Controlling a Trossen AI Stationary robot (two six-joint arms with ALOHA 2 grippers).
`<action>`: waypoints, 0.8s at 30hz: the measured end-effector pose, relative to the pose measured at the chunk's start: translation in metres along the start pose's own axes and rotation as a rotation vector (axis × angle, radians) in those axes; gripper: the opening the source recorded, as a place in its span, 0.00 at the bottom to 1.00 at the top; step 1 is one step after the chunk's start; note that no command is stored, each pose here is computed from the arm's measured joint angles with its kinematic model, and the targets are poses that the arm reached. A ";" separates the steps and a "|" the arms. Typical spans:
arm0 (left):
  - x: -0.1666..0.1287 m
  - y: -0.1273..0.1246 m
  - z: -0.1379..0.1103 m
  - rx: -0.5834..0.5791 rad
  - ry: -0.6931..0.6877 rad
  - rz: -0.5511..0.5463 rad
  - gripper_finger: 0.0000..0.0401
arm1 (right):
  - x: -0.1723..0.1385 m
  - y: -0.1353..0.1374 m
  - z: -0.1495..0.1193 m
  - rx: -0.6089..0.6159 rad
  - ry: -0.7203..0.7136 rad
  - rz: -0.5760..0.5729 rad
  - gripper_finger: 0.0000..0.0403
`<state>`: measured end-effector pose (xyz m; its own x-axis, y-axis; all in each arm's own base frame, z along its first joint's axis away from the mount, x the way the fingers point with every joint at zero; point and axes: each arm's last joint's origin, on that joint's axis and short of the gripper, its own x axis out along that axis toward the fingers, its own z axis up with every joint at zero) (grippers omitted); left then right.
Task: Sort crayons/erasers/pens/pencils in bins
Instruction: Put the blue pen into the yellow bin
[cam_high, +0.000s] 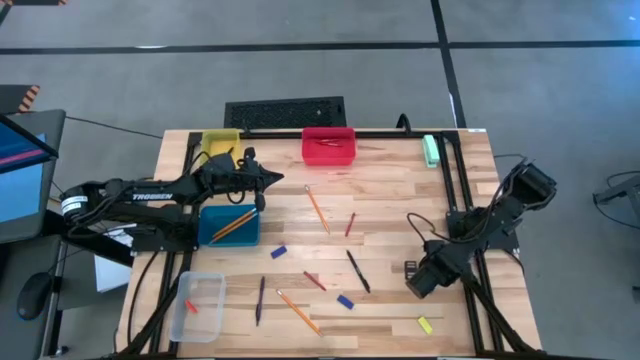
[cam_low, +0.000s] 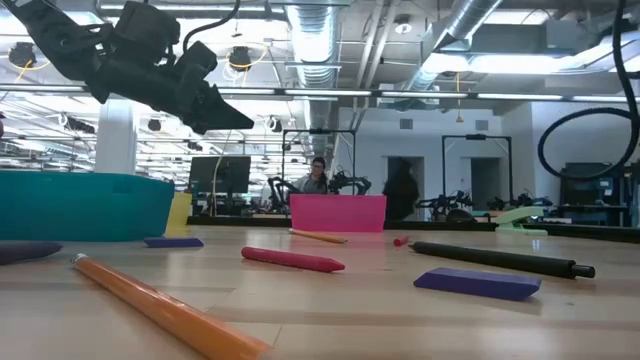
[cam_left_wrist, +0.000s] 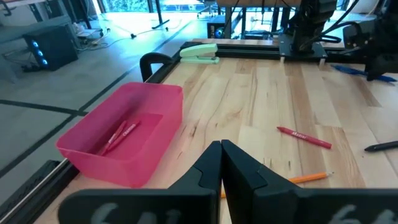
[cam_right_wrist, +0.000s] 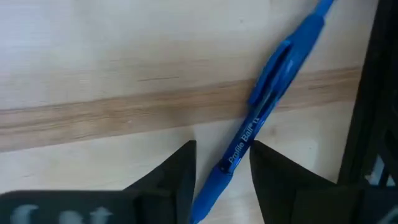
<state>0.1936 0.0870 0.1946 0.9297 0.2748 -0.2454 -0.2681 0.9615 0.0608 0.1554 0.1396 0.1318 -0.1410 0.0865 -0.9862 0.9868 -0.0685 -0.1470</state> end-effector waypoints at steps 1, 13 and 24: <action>0.000 0.000 0.000 0.000 0.000 0.000 0.00 | 0.000 0.000 0.000 -0.005 -0.007 0.010 0.37; 0.000 0.000 0.000 -0.014 0.001 0.010 0.00 | -0.006 0.014 0.004 -0.239 -0.127 0.155 0.18; 0.000 0.001 0.000 -0.027 0.002 0.030 0.00 | -0.013 0.040 0.031 -0.461 -0.160 0.189 0.10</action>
<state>0.1933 0.0880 0.1947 0.9207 0.3032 -0.2458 -0.3023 0.9523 0.0422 0.1945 0.1045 0.1362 0.0678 -0.0404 -0.9969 0.9239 0.3797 0.0474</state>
